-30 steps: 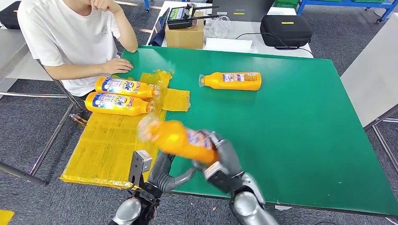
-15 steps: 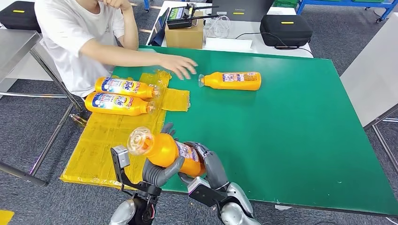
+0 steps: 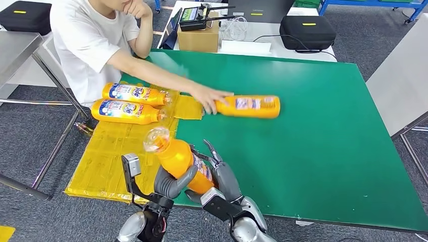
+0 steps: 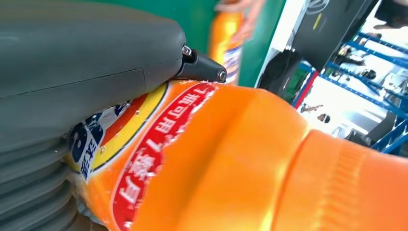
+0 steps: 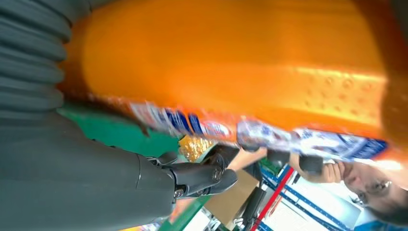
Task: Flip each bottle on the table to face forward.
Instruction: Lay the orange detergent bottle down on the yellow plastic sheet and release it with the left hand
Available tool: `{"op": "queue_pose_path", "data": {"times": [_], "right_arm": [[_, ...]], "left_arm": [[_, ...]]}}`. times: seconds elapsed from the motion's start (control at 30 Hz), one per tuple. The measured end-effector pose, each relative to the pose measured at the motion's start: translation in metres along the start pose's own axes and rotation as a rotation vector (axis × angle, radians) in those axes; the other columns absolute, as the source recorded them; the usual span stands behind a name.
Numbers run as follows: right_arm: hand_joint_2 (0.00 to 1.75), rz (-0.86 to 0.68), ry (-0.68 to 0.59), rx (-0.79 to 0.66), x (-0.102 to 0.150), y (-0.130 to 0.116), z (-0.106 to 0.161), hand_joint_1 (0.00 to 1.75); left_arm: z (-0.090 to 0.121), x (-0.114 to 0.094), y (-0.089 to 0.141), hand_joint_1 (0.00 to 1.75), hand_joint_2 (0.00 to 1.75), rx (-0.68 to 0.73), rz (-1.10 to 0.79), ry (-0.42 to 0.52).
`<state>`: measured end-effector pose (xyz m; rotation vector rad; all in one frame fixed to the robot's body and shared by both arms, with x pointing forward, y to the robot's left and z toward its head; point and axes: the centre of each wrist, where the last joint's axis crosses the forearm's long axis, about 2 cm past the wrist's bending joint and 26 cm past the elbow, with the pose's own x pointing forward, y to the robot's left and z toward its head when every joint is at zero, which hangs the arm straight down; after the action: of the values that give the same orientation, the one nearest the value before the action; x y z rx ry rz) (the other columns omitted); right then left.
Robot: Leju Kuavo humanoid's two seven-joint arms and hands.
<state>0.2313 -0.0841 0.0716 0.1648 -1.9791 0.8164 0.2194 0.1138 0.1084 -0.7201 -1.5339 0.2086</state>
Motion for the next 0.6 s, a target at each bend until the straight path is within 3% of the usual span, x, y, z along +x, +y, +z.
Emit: {"op": "queue_pose_path", "data": {"times": [0.27,0.43,0.6], "right_arm": [[0.0,-0.005,-0.074,-0.145,0.012,-0.001,-0.004,0.0],[0.0,0.045,-0.146,-0.324,0.026,-0.009,-0.006,0.0],[0.0,0.087,-0.202,-0.421,0.042,-0.016,-0.006,0.0]], "left_arm": [[-0.005,0.004,0.006,1.75,1.75,0.107,-0.089,-0.064],[-0.016,0.015,0.029,1.75,1.75,0.317,-0.504,-0.24],[-0.027,0.025,0.049,1.75,1.75,0.331,-0.964,-0.309]]}}
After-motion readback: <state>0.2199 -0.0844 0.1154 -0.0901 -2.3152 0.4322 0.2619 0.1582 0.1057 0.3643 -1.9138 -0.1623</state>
